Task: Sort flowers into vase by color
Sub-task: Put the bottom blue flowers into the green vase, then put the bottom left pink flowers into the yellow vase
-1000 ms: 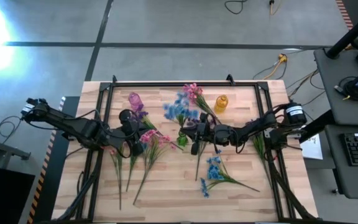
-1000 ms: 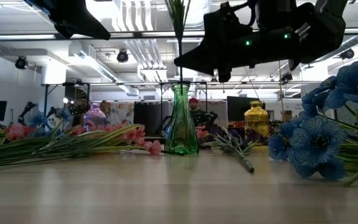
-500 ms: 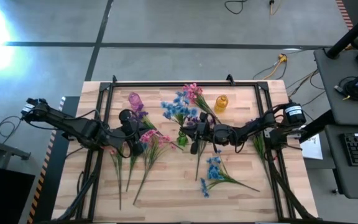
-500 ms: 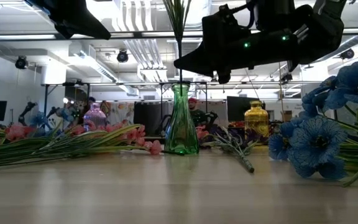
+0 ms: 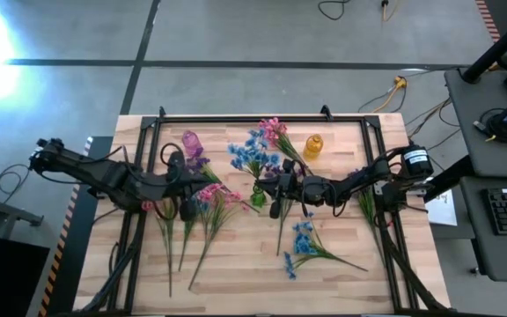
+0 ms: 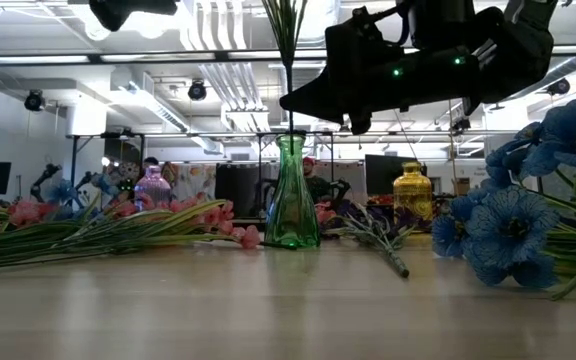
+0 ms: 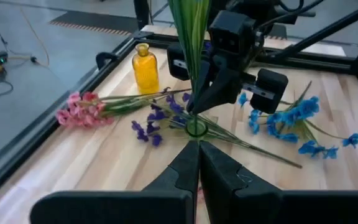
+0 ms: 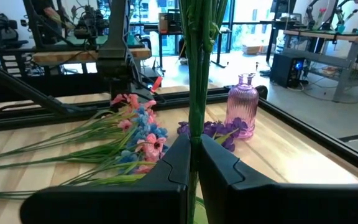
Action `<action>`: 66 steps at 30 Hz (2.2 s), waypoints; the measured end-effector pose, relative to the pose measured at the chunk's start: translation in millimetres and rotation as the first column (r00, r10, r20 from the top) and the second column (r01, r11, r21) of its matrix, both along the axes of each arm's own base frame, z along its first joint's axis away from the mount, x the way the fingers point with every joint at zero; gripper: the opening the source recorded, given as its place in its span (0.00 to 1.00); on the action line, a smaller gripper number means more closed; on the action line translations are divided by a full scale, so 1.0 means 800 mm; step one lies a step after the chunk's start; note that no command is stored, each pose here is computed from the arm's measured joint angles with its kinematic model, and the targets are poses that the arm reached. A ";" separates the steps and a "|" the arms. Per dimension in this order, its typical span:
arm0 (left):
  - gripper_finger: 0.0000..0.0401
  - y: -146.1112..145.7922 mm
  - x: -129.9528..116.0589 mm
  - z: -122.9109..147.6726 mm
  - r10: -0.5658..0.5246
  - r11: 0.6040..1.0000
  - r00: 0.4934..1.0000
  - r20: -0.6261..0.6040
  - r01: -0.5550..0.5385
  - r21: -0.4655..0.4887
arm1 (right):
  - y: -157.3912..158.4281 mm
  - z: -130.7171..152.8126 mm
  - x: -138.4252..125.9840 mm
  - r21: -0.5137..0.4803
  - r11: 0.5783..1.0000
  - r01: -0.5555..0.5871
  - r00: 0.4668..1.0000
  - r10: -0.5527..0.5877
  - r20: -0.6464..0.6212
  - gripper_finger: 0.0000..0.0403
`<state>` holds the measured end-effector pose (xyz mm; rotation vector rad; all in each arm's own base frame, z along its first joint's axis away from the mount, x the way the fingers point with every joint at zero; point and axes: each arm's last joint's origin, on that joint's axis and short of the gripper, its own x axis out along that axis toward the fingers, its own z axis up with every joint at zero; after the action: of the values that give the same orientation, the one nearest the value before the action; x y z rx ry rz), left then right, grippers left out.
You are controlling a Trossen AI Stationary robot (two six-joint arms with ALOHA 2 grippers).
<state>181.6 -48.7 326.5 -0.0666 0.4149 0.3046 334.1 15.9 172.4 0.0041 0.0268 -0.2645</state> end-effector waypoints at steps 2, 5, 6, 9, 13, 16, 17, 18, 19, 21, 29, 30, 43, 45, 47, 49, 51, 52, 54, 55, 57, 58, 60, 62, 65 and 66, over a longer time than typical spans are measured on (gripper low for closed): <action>0.00 0.000 0.000 0.001 -0.004 1.000 1.000 -0.002 0.004 0.010 | 0.000 0.000 0.000 -0.007 1.000 0.000 1.000 0.000 -0.002 0.03; 0.00 0.000 0.001 -0.006 -0.001 1.000 1.000 -0.023 0.001 0.010 | 0.000 0.000 0.000 -0.008 1.000 0.000 1.000 0.000 -0.002 0.03; 0.00 -0.001 0.002 -0.010 0.005 1.000 0.999 -0.032 -0.005 0.004 | 0.000 0.000 0.000 -0.009 1.000 0.000 1.000 0.000 -0.002 0.03; 0.00 -0.001 0.004 -0.021 0.021 1.000 0.998 -0.051 -0.022 -0.018 | 0.000 0.000 0.000 -0.011 1.000 -0.001 1.000 0.001 -0.004 0.03; 0.00 -0.003 0.007 -0.039 0.040 0.998 0.995 -0.087 -0.043 -0.035 | 0.000 0.000 0.000 -0.012 1.000 -0.001 1.000 0.001 -0.007 0.03; 0.00 -0.004 0.010 -0.044 0.048 0.998 0.994 -0.098 -0.052 -0.041 | 0.000 0.000 0.000 -0.014 1.000 -0.001 1.000 0.001 -0.007 0.03; 0.00 -0.004 0.011 -0.045 0.049 0.998 0.994 -0.101 -0.053 -0.039 | 0.000 0.000 0.000 -0.014 1.000 -0.001 1.000 0.001 -0.007 0.04; 0.00 -0.004 0.012 -0.046 0.049 0.998 0.993 -0.106 -0.053 -0.037 | 0.000 0.000 0.000 -0.014 1.000 -0.001 1.000 0.001 -0.007 0.04; 0.00 -0.005 0.013 -0.046 0.048 0.998 0.993 -0.109 -0.052 -0.035 | 0.000 0.000 0.000 -0.014 1.000 -0.004 1.000 0.004 -0.007 0.05; 0.00 -0.005 0.014 -0.047 0.047 0.998 0.992 -0.113 -0.051 -0.032 | 0.000 0.000 0.000 -0.014 1.000 -0.014 1.000 0.014 -0.007 0.09; 0.00 -0.005 0.014 -0.048 0.047 0.998 0.992 -0.119 -0.051 -0.030 | 0.008 -0.001 -0.001 -0.061 0.997 -0.055 0.998 0.052 -0.038 0.29; 0.00 -0.005 0.013 -0.048 0.047 0.998 0.992 -0.119 -0.051 -0.030 | 0.009 0.000 -0.001 -0.061 0.997 -0.056 0.998 0.054 -0.041 0.32; 0.00 -0.005 0.006 -0.057 0.067 0.975 0.980 -0.187 -0.104 -0.196 | 0.006 0.018 -0.026 0.062 0.998 -0.032 0.970 0.046 -0.241 0.55; 0.00 -0.005 0.002 -0.061 0.058 0.958 0.971 -0.231 -0.119 -0.261 | 0.005 0.023 -0.032 0.081 0.997 -0.017 0.964 0.038 -0.263 0.57; 0.00 -0.007 -0.001 -0.064 0.040 0.930 0.962 -0.271 -0.134 -0.342 | 0.005 0.029 -0.038 0.101 0.995 -0.007 0.960 0.035 -0.276 0.58; 0.00 -0.008 -0.005 -0.068 0.024 0.895 0.946 -0.324 -0.165 -0.414 | 0.004 0.033 -0.044 0.121 0.993 0.003 0.955 0.033 -0.294 0.59; 0.00 -0.009 -0.008 -0.072 0.019 0.853 0.926 -0.376 -0.212 -0.478 | 0.004 0.038 -0.049 0.130 0.992 0.008 0.952 0.032 -0.304 0.59; 0.00 -0.009 -0.011 -0.074 0.019 0.826 0.915 -0.403 -0.241 -0.509 | 0.003 0.040 -0.051 0.135 0.991 0.012 0.950 0.031 -0.310 0.59; 0.00 -0.010 -0.014 -0.077 0.026 0.767 0.893 -0.450 -0.306 -0.564 | 0.003 0.044 -0.054 0.141 0.990 0.014 0.950 0.031 -0.311 0.59; 0.00 -0.011 -0.016 -0.078 0.030 0.734 0.882 -0.470 -0.339 -0.589 | 0.003 0.045 -0.056 0.141 0.990 0.014 0.948 0.031 -0.317 0.59; 0.00 -0.013 -0.018 -0.080 0.042 0.671 0.863 -0.504 -0.398 -0.626 | 0.004 0.048 -0.058 0.145 0.989 0.014 0.949 0.033 -0.313 0.58; 0.00 -0.015 -0.019 -0.081 0.046 0.645 0.852 -0.521 -0.423 -0.636 | 0.004 0.049 -0.060 0.145 0.989 0.013 0.948 0.034 -0.316 0.58; 0.00 -0.020 -0.020 -0.082 0.036 0.577 0.835 -0.549 -0.466 -0.671 | 0.005 0.052 -0.062 0.152 0.988 0.013 0.949 0.036 -0.312 0.59; 0.00 -0.023 -0.020 -0.083 0.043 0.541 0.825 -0.563 -0.493 -0.682 | 0.005 0.055 -0.063 0.159 0.987 0.012 0.952 0.037 -0.305 0.59; 0.00 -0.025 -0.019 -0.087 0.073 0.550 0.815 -0.575 -0.514 -0.659 | 0.006 0.056 -0.063 0.148 0.989 0.003 0.951 0.042 -0.305 0.59; 0.00 -0.025 -0.019 -0.088 0.086 0.557 0.810 -0.580 -0.522 -0.646 | 0.006 0.056 -0.063 0.146 0.989 0.003 0.951 0.043 -0.307 0.59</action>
<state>166.7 -68.8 255.8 -0.9872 1.0491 0.4853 283.3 20.3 216.8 0.1067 0.3583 -0.2403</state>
